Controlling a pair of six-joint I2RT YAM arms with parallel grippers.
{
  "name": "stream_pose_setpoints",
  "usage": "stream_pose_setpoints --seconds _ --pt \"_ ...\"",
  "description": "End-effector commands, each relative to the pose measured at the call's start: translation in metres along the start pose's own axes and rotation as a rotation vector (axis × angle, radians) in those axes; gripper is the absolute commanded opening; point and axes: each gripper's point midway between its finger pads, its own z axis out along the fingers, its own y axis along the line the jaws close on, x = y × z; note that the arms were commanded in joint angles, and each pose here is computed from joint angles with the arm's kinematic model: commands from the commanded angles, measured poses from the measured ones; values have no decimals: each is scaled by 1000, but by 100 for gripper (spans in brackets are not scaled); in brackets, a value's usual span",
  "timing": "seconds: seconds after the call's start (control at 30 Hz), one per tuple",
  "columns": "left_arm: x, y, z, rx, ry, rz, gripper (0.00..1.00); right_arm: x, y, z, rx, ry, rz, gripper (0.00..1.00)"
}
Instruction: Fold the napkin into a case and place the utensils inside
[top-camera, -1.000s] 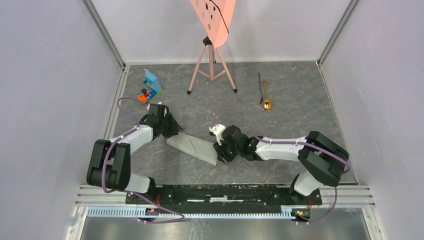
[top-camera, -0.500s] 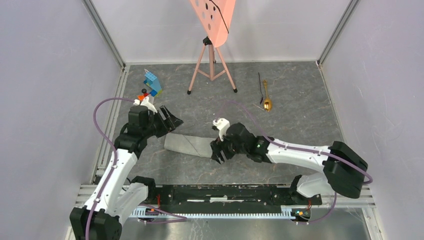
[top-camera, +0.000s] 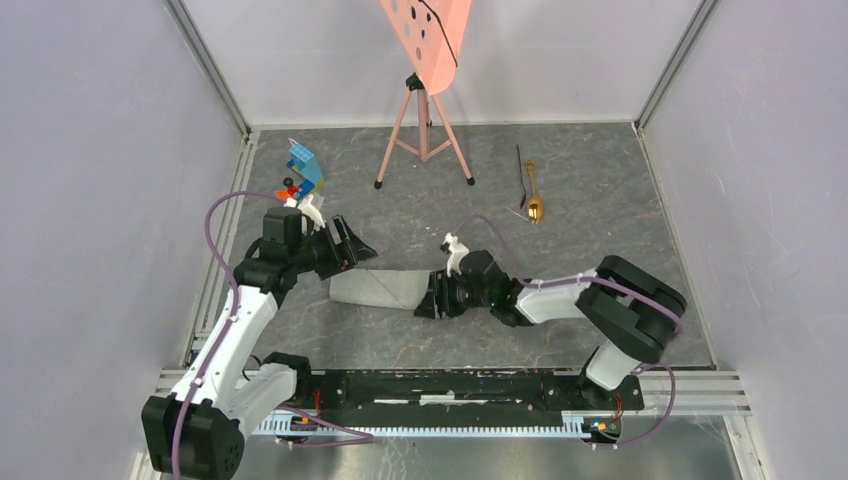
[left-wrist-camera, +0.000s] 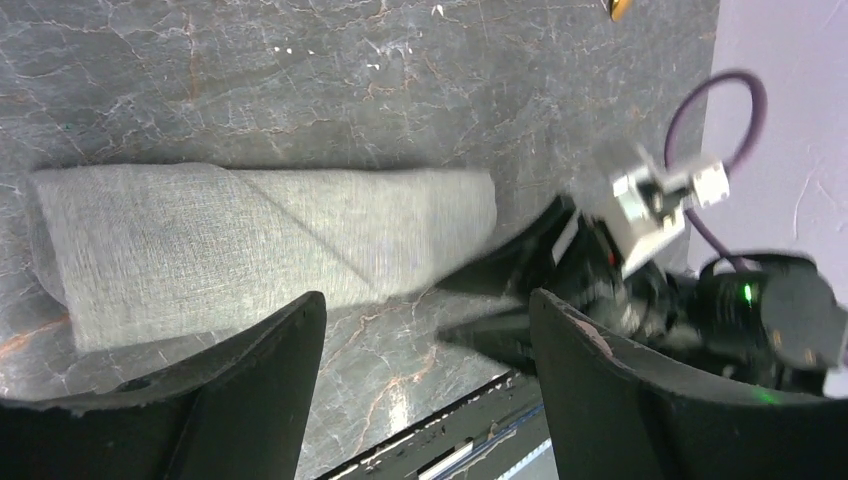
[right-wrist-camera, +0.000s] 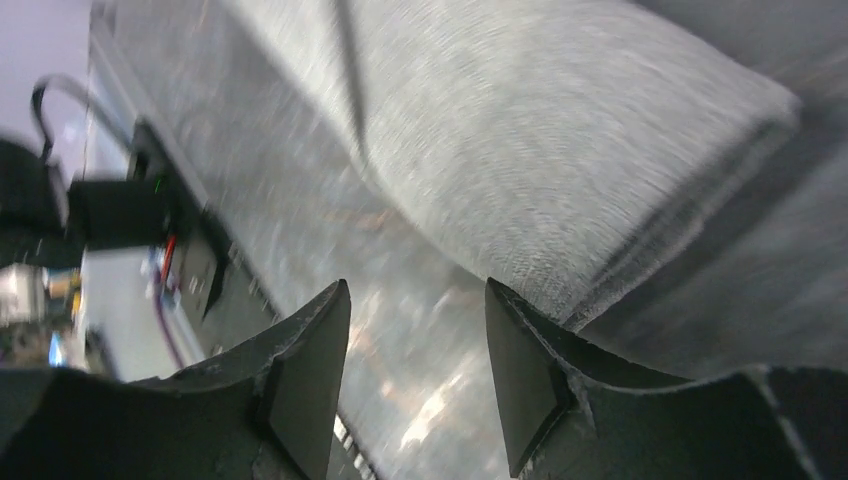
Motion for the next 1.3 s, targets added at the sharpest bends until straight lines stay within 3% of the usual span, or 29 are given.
stream_pose_setpoints --seconds 0.0,0.07,0.2,0.33,0.43,0.6,0.73,0.87,1.07,1.27 --pt "-10 -18 -13 50 -31 84 81 -88 -28 18 52 -201 -19 58" --pt "-9 -16 -13 46 -26 82 81 -130 -37 37 75 -226 -122 58" --pt "-5 -8 -8 18 -8 75 83 -190 -41 82 64 -151 -300 64" --pt "1 14 4 -76 19 69 88 -210 -39 73 115 -75 -358 79" --pt "4 27 18 -167 41 103 83 -197 -49 39 121 -99 -288 82" --pt "2 42 34 -295 64 93 63 -169 -53 8 13 -132 -205 83" --pt "2 57 30 -341 -56 -8 59 -164 -9 20 -252 -143 -129 82" --pt "12 61 37 -300 -87 -124 46 -182 22 34 -399 -199 -39 83" --pt "19 84 51 -331 -105 -159 34 -210 42 78 -451 -251 -21 77" --pt "42 123 50 -481 -78 -210 33 -224 24 129 -434 -260 26 69"
